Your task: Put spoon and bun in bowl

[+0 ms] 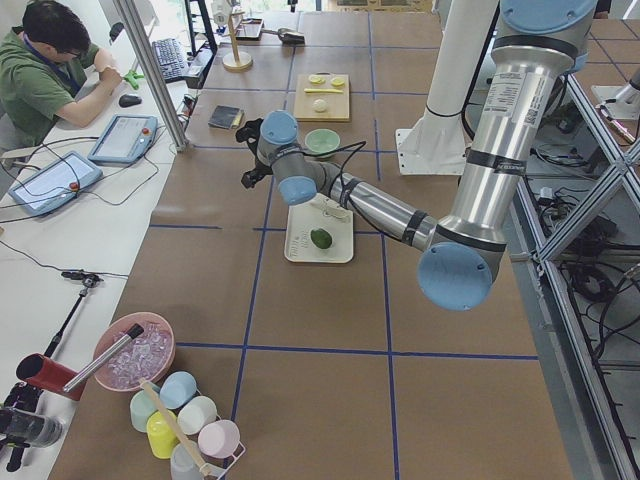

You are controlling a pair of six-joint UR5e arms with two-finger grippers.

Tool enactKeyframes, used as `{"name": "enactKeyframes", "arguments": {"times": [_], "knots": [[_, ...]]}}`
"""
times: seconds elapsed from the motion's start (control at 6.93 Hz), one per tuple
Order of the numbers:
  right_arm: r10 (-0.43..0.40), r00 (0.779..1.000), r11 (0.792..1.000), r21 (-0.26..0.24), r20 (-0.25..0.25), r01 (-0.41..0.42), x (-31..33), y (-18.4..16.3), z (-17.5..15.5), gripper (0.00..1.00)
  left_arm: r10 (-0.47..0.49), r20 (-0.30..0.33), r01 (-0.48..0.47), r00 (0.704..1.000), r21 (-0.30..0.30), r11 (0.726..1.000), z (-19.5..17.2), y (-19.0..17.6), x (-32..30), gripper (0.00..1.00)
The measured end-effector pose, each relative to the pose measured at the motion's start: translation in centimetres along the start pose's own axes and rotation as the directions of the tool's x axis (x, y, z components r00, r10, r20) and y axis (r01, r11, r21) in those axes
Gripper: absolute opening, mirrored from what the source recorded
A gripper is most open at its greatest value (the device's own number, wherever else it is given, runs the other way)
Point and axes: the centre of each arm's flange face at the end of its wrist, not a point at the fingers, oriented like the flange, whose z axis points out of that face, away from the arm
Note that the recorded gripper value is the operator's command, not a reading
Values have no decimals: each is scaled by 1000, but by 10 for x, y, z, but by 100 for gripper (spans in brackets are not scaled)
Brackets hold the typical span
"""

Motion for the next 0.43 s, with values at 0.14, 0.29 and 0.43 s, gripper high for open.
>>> {"name": "enactKeyframes", "arguments": {"times": [0.14, 0.29, 0.43], "knots": [[0, 1000, 1000, -1, 1, 0, 0, 0, 0, 100, -57, 3, 57, 998, -36, 998, 34, 14, 28, 100], [1, 1000, 1000, -1, 1, -1, 1, 0, 1, 100, -85, 44, 88, 995, -68, 994, 68, 38, 51, 100], [4, 1000, 1000, -3, 1, -4, 1, 1, 1, 100, -90, 93, 98, 992, -87, 991, 94, 61, 68, 96]]}}
